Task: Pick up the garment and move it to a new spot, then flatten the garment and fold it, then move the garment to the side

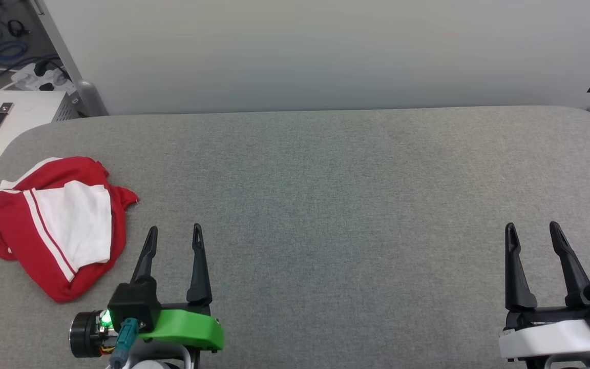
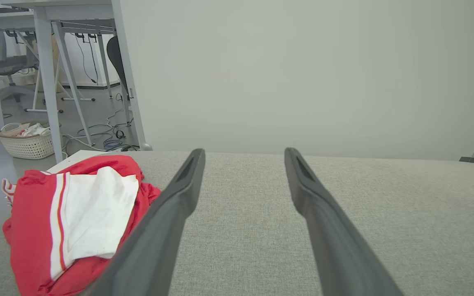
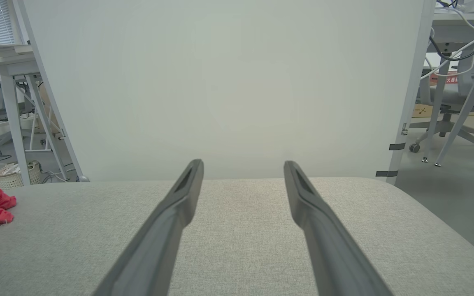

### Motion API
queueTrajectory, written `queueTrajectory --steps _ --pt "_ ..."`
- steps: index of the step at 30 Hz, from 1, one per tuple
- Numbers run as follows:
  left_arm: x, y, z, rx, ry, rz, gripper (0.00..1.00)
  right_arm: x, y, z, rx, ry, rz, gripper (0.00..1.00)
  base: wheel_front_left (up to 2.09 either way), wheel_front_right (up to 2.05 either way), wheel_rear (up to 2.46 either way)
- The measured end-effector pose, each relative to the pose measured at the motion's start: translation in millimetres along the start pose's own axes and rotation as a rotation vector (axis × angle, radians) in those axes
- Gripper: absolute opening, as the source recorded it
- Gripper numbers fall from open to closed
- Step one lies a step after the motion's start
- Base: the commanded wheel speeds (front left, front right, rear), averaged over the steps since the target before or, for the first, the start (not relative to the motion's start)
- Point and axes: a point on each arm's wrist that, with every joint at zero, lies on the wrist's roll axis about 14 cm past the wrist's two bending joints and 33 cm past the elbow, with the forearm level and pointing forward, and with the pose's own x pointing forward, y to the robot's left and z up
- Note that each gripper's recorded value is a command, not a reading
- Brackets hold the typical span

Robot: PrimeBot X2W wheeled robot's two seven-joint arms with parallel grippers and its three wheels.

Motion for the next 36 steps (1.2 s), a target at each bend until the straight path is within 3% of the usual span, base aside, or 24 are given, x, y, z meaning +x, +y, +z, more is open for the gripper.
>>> queueTrajectory --steps 16,36 --pt "-13 38 1 0.013 0.006 0.121 1.00 17 28 -8 0.023 0.007 0.088 1.00 0.00 0.00 0.00" --pt "-71 128 14 0.065 0.007 0.445 1.00 54 122 -34 0.100 0.035 0.358 1.00 0.00 0.00 0.00"
